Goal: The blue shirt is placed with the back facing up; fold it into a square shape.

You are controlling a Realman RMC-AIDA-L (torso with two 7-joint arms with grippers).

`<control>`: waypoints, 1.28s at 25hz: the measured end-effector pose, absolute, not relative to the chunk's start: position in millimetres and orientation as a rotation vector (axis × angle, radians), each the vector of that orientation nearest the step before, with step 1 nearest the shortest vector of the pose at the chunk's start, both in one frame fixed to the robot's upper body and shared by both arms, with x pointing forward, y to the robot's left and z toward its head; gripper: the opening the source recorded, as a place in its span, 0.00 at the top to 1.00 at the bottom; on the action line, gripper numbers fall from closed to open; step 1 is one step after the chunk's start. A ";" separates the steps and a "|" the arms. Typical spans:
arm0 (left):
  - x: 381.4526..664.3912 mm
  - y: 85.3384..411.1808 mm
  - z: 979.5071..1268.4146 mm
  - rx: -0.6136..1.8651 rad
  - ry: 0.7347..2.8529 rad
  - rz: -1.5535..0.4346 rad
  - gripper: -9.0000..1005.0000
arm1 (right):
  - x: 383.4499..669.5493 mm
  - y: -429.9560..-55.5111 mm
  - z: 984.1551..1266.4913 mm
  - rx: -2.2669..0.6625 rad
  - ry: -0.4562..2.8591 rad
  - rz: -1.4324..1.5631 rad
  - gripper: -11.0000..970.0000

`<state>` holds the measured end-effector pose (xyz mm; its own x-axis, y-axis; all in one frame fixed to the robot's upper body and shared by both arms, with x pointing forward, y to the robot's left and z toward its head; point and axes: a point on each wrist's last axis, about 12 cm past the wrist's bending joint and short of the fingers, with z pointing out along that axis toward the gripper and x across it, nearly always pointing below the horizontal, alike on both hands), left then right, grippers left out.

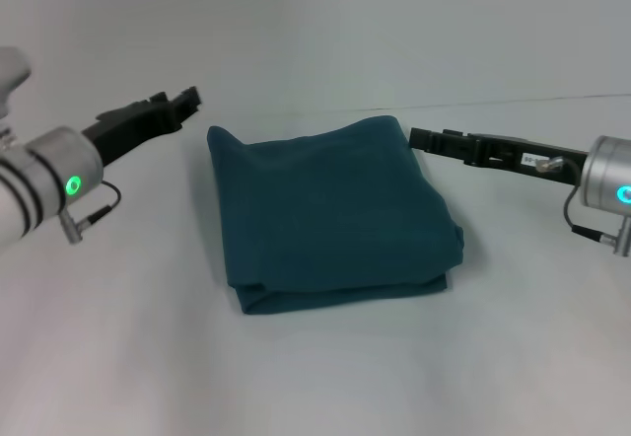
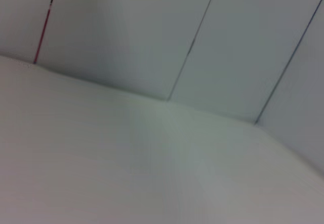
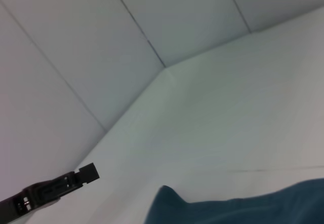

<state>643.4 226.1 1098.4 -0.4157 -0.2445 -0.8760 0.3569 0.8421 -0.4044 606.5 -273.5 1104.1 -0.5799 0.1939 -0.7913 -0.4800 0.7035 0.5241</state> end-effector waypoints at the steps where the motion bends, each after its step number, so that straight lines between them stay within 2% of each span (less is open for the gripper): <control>1: 638.2 227.6 1098.9 0.093 1.867 -0.715 0.68 | 604.9 -274.6 1104.8 -0.233 1.982 0.933 0.21; 5: 611.3 227.2 1098.9 0.182 1.788 -0.936 0.60 | 593.2 -284.4 1110.7 -0.334 1.907 0.969 0.21; 12: 567.6 222.1 1090.4 0.375 1.705 -1.149 0.28 | 561.9 -300.3 1116.0 -0.609 1.811 1.038 0.14; 14: 555.7 221.7 1087.8 0.451 1.683 -1.181 0.21 | 552.2 -301.5 1113.9 -0.681 1.777 1.043 0.03; 16: 544.6 221.6 1085.7 0.540 1.650 -1.194 0.13 | 547.2 -301.6 1111.1 -0.730 1.772 1.038 0.03; 20: 529.2 220.8 1079.2 0.688 1.620 -1.186 0.11 | 543.9 -294.9 1102.3 -0.825 1.824 1.023 0.03; 32: 519.4 216.0 1072.4 0.815 1.657 -1.219 0.12 | 541.8 -283.8 1095.1 -0.937 1.879 1.022 0.03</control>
